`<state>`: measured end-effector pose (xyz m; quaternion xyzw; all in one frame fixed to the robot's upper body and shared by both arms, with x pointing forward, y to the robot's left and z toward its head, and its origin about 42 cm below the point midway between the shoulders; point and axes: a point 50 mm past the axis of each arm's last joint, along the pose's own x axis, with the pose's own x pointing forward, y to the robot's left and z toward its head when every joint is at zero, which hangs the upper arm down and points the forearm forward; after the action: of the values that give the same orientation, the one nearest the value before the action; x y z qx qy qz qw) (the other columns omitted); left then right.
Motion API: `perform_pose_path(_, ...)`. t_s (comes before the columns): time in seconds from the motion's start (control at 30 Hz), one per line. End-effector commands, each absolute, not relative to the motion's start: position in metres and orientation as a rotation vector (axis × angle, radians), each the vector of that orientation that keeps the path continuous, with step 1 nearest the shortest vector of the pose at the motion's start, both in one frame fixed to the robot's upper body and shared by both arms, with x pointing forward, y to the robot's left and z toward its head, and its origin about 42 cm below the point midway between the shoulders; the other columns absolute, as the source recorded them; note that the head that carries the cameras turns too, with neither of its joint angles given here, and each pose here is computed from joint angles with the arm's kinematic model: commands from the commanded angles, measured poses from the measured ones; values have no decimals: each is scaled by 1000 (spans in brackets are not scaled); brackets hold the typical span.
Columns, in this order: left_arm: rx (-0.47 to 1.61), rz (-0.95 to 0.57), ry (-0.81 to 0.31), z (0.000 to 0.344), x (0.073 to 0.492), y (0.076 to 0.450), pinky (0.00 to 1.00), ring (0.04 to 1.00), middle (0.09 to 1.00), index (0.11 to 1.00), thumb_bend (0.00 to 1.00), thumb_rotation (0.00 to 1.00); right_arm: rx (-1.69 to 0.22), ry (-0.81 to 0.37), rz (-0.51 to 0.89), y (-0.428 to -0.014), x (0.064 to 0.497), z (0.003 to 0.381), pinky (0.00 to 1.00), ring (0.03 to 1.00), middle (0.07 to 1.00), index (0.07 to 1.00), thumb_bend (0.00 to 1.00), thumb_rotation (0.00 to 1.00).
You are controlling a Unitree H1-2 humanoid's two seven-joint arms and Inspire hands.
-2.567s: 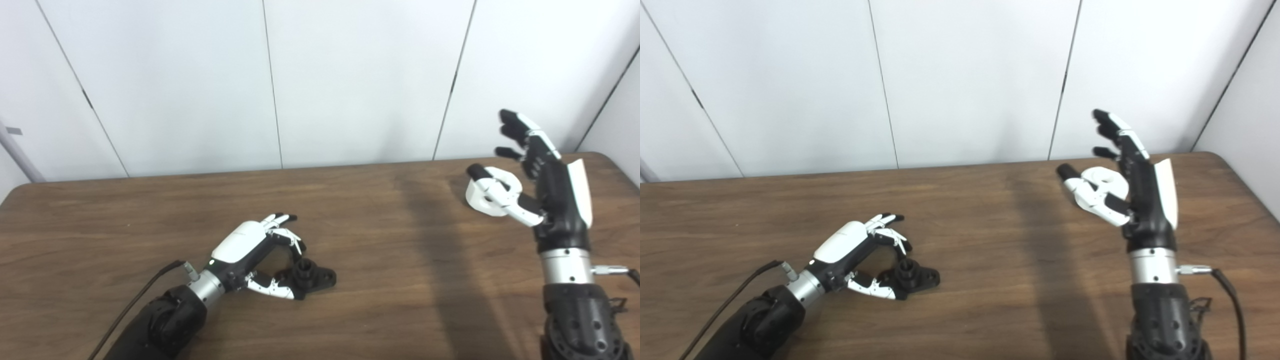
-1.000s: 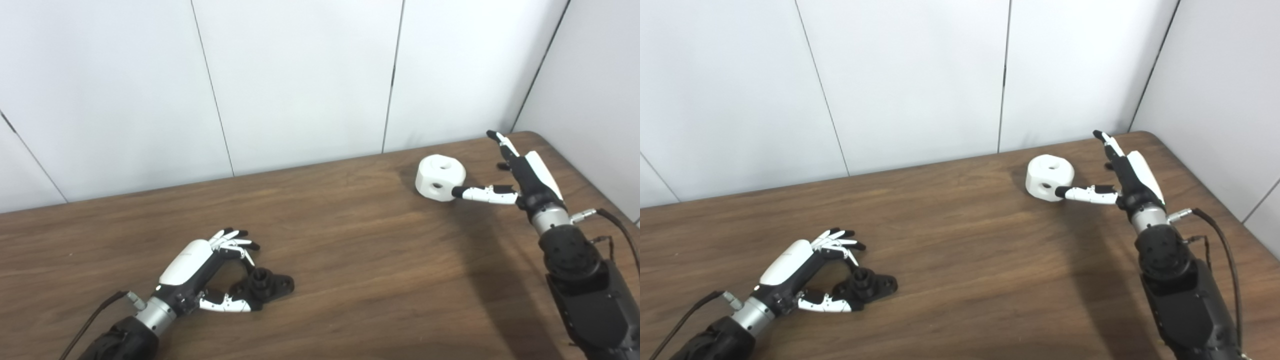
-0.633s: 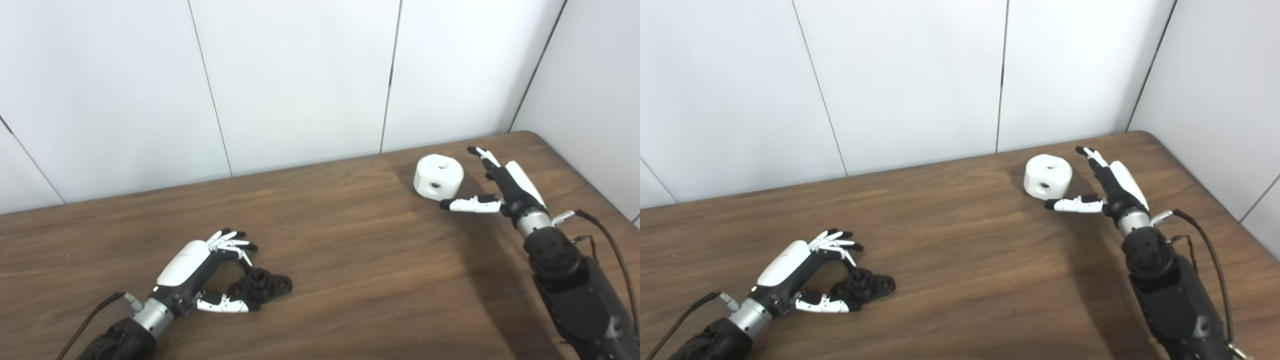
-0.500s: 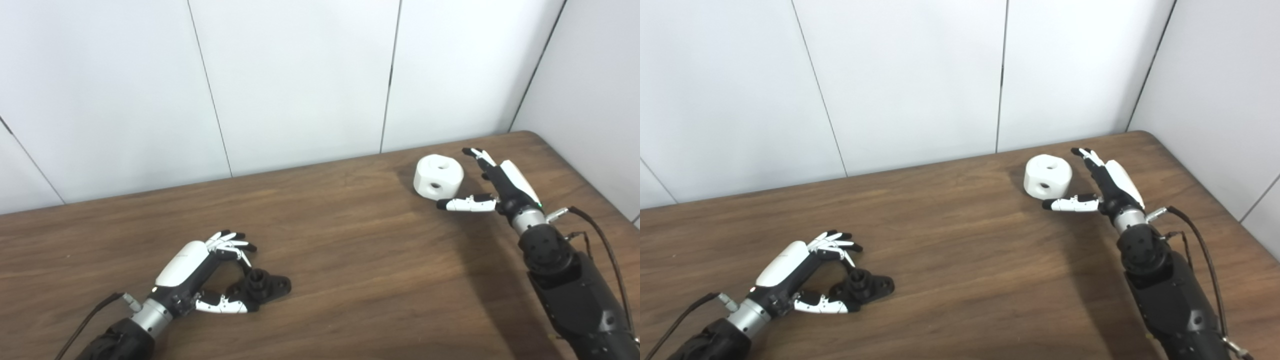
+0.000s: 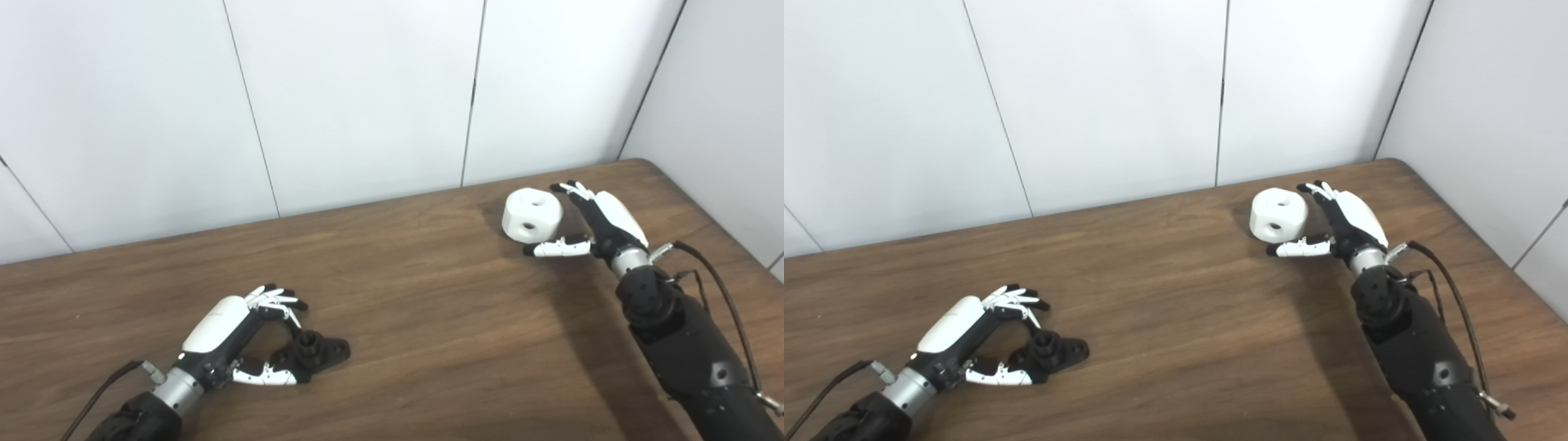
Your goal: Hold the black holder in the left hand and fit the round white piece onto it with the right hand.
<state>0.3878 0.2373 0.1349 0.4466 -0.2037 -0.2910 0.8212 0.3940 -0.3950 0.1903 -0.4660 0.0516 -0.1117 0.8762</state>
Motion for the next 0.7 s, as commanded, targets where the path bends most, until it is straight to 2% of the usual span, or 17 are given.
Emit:
perform_pose_path(0.0, 981, -603, -446, 146, 392, 249, 952, 894, 790, 480, 522, 47, -1014, 9, -283, -403, 405, 224, 1000, 1000, 992, 886, 960, 426)
perform_pose_path(0.4, 979, -602, -439, 147, 391, 251, 955, 890, 785, 481, 522, 47, -1007, -62, -351, -404, 412, 225, 1000, 1000, 975, 866, 925, 403)
perform_pose_path(0.67, 982, -598, -438, 147, 390, 254, 958, 893, 785, 481, 522, 47, -1011, -52, -353, -405, 417, 224, 1000, 1000, 978, 867, 926, 404)
